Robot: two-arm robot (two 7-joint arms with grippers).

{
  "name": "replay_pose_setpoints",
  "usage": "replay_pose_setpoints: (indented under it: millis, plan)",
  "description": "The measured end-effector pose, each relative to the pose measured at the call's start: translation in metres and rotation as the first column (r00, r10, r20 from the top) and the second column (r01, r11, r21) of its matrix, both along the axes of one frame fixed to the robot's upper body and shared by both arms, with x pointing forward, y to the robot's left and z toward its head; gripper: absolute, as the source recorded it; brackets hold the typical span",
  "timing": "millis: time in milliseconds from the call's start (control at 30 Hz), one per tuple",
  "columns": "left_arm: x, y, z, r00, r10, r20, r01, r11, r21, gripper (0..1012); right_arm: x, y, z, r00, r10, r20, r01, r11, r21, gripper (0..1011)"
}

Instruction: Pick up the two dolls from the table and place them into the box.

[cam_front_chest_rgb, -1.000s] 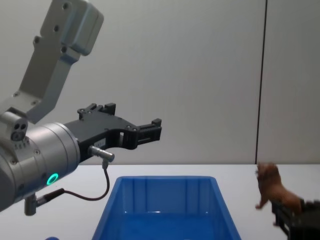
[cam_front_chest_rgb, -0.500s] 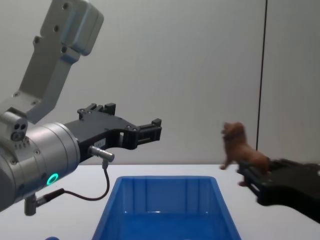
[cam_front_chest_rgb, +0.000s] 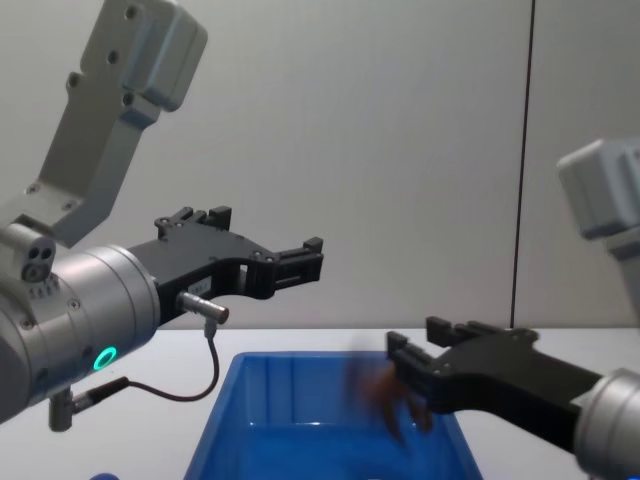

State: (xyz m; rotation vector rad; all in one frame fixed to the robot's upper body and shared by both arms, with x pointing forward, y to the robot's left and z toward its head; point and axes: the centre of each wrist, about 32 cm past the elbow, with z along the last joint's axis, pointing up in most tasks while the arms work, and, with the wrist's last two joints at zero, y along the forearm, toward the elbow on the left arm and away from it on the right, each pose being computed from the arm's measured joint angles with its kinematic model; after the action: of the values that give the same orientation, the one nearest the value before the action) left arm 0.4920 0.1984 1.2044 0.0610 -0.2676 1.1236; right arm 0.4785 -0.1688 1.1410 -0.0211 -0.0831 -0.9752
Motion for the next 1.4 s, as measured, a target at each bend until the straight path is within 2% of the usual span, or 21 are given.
replay_pose_setpoints:
  millis: [167,200,300,533,700,1033,1167,1400]
  plan:
    - [0.0,0.0,0.0,1.0,0.0,0.0,0.0,1.0,0.0,1001,0.009,0.005,-0.001,1.0,0.018,-0.008,-0.018,1.0,-0.008,534]
    - [0.0,0.0,0.0,1.0,0.0,0.0,0.0,1.0,0.0,1002,0.011,0.006,-0.002,1.0,0.021,-0.01,-0.021,1.0,-0.01,592]
    - [0.0,0.0,0.0,1.0,0.0,0.0,0.0,1.0,0.0,1001,0.015,0.007,-0.002,1.0,0.023,-0.009,-0.023,1.0,-0.014,666]
    - [0.0,0.0,0.0,1.0,0.0,0.0,0.0,1.0,0.0,1001,0.016,0.006,-0.002,1.0,0.002,0.004,-0.002,1.0,-0.015,877]
    - [0.0,0.0,0.0,1.0,0.0,0.0,0.0,1.0,0.0,1001,0.012,0.001,-0.001,0.999,-0.041,0.019,0.041,0.999,-0.01,1001]
    - [0.0,0.0,0.0,1.0,0.0,0.0,0.0,1.0,0.0,1001,-0.007,-0.011,-0.001,0.989,-0.145,0.034,0.144,0.989,0.021,1001]
    - [0.0,0.0,0.0,1.0,0.0,0.0,0.0,1.0,0.0,1001,-0.017,-0.019,-0.003,0.98,-0.195,0.032,0.194,0.98,0.035,1001]
    - [0.0,0.0,0.0,1.0,0.0,0.0,0.0,1.0,0.0,1001,-0.029,-0.026,-0.002,0.969,-0.243,0.033,0.241,0.969,0.053,1001]
